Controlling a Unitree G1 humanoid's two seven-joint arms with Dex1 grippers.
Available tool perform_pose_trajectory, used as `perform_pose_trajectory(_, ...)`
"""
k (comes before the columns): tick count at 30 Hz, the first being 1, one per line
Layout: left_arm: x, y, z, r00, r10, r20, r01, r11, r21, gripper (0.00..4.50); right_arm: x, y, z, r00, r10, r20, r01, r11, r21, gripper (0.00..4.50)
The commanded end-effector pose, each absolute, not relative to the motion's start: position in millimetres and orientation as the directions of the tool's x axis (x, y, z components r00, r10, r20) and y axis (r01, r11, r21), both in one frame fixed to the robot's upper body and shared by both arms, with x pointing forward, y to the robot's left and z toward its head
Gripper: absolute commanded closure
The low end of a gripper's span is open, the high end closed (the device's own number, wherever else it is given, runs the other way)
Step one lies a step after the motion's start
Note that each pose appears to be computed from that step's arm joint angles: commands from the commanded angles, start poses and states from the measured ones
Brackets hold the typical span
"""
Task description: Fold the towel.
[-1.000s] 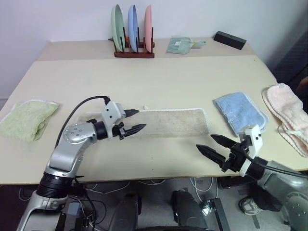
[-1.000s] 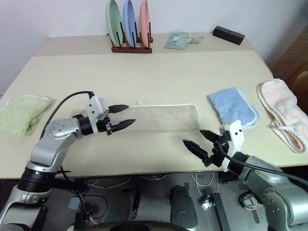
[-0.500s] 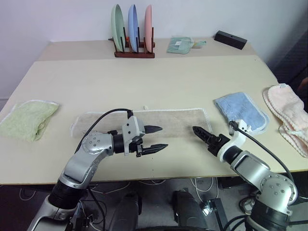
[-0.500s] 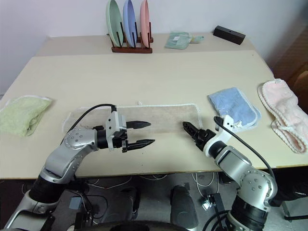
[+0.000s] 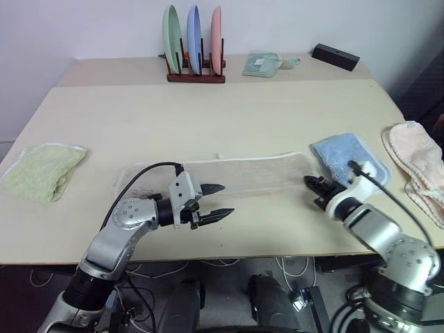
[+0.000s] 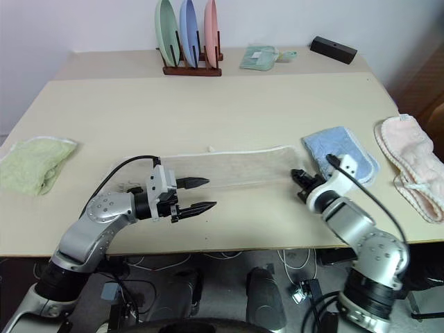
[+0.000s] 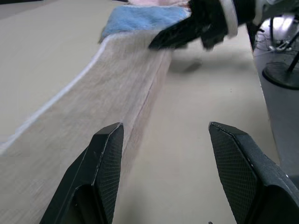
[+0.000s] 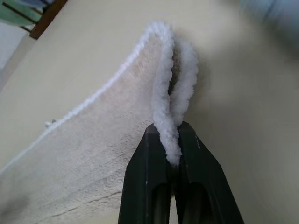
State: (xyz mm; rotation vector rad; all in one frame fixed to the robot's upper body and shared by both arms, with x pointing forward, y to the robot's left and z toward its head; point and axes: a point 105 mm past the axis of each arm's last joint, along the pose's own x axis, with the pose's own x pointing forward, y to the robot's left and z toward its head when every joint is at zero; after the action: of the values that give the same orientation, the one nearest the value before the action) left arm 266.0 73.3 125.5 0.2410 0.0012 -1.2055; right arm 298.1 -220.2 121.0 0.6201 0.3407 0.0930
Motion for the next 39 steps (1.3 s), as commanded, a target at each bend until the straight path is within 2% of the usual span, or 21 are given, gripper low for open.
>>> perform_pose_trajectory(1, 268, 77, 134, 0.379, -0.921, -0.096, 0.910, 0.351, 0.221, 1.57, 290, -238, 162, 0.969, 0.172, -0.176, -0.070, 0.878, 0.474, 4.45)
perform_pose_trajectory(6, 273, 81, 133, 0.394, -0.914, -0.097, 0.903, 0.365, 0.226, 1.57, 285, -207, 188, 0.919, 0.343, -0.196, -0.302, 0.930, 0.211, 4.45)
perform_pose_trajectory(9, 278, 87, 136, 0.420, -0.903, -0.092, 0.892, 0.391, 0.228, 1.57, 282, -163, 191, 0.836, 0.503, -0.217, -0.492, 0.864, 0.107, 4.45)
perform_pose_trajectory(12, 285, 100, 138, 0.474, -0.876, -0.086, 0.868, 0.448, 0.215, 1.57, 280, -115, 179, 0.732, 0.622, -0.276, -0.644, 0.765, 0.016, 4.45)
perform_pose_trajectory(17, 290, 131, 139, 0.580, -0.808, -0.102, 0.808, 0.556, 0.194, 1.57, 291, -85, 148, 0.674, 0.654, -0.343, -0.697, 0.717, -0.002, 4.45)
perform_pose_trajectory(23, 280, 141, 134, 0.584, -0.798, -0.145, 0.807, 0.554, 0.203, 1.57, 298, -72, 124, 0.643, 0.665, -0.380, -0.721, 0.693, -0.006, 4.45)
perform_pose_trajectory(28, 277, 140, 133, 0.586, -0.797, -0.149, 0.807, 0.557, 0.196, 1.57, 296, -70, 123, 0.626, 0.686, -0.371, -0.740, 0.673, -0.005, 4.45)
perform_pose_trajectory(32, 275, 140, 131, 0.586, -0.795, -0.155, 0.808, 0.558, 0.190, 1.57, 280, -74, 140, 0.581, 0.745, -0.327, -0.792, 0.610, -0.018, 3.17)
perform_pose_trajectory(35, 276, 142, 131, 0.588, -0.793, -0.158, 0.807, 0.560, 0.189, 1.57, 276, -86, 152, 0.587, 0.748, -0.311, -0.798, 0.599, -0.065, 1.58)
perform_pose_trajectory(36, 276, 143, 131, 0.589, -0.792, -0.159, 0.806, 0.561, 0.188, 1.57, 272, -93, 164, 0.585, 0.761, -0.280, -0.805, 0.586, -0.091, 1.18)
perform_pose_trajectory(38, 277, 144, 130, 0.590, -0.791, -0.162, 0.806, 0.562, 0.187, 1.57, 272, -102, 185, 0.600, 0.772, -0.209, -0.799, 0.590, -0.117, 1.18)
perform_pose_trajectory(39, 277, 143, 130, 0.589, -0.791, -0.163, 0.806, 0.562, 0.186, 1.57, 277, -107, 190, 0.623, 0.761, -0.182, -0.782, 0.613, -0.115, 1.34)
